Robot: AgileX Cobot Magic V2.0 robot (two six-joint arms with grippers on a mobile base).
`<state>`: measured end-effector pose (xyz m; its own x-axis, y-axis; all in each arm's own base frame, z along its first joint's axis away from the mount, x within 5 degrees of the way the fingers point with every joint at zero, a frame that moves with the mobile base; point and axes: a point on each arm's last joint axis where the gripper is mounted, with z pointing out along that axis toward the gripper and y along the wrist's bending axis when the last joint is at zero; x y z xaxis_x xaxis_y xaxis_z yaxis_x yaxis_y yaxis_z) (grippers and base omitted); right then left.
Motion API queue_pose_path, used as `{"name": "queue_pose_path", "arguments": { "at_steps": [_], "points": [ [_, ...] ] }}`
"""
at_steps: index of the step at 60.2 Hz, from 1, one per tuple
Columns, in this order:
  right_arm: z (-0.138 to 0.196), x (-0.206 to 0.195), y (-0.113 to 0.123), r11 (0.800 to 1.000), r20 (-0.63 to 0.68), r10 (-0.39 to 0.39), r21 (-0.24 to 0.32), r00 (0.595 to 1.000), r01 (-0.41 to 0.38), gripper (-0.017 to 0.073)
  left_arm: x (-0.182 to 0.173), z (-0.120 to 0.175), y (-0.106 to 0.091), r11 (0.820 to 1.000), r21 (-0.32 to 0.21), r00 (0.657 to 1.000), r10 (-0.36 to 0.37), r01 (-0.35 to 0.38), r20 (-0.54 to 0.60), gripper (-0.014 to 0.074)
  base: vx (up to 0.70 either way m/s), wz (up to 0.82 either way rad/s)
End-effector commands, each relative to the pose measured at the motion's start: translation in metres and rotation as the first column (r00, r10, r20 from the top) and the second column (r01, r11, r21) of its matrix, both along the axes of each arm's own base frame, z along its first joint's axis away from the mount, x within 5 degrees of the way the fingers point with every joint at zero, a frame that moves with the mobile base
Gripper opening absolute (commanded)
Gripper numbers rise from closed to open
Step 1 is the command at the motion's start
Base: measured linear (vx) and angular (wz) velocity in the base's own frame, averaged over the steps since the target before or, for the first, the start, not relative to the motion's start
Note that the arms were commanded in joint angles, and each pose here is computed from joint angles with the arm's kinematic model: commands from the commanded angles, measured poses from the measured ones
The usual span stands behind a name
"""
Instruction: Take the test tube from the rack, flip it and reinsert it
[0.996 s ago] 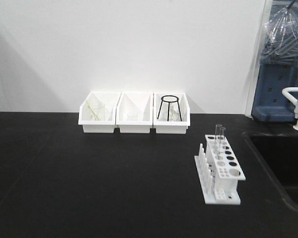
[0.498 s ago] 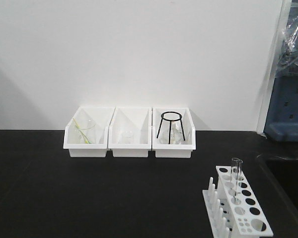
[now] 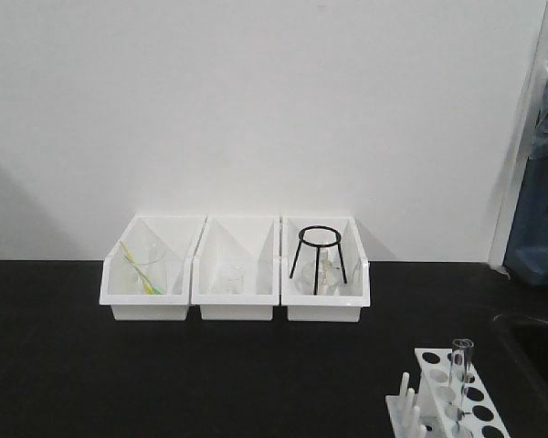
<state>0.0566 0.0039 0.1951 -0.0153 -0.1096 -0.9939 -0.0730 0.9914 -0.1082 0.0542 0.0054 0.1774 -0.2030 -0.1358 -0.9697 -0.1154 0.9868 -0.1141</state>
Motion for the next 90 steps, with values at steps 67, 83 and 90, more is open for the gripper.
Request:
{"name": "queue_pose_path", "arguments": {
  "at_steps": [67, 83, 90],
  "points": [
    [0.052, -0.009, 0.000, 0.999, 0.363, -0.004, 0.044, 0.932, -0.013, -0.0008, 0.001, 0.008, -0.001, 1.000, 0.004, 0.995, -0.011, 0.011, 0.098, -0.0006, 0.01, 0.00],
    [0.131, -0.003, 0.000, 0.998, 0.265, -0.003, 0.058, 0.964, -0.012, -0.0008, 0.001, 0.008, -0.001, 1.000, 0.004, 0.995, -0.011, 0.011, 0.098, -0.0006, 0.00, 0.00],
    [0.144, 0.011, 0.001, 0.999, 0.247, -0.005, 0.054, 0.969, -0.009, -0.0005, 0.001, 0.008, -0.001, 1.000, 0.004, 0.995, -0.011, 0.011, 0.098, -0.0006, 0.00, 0.00]
  ]
}}
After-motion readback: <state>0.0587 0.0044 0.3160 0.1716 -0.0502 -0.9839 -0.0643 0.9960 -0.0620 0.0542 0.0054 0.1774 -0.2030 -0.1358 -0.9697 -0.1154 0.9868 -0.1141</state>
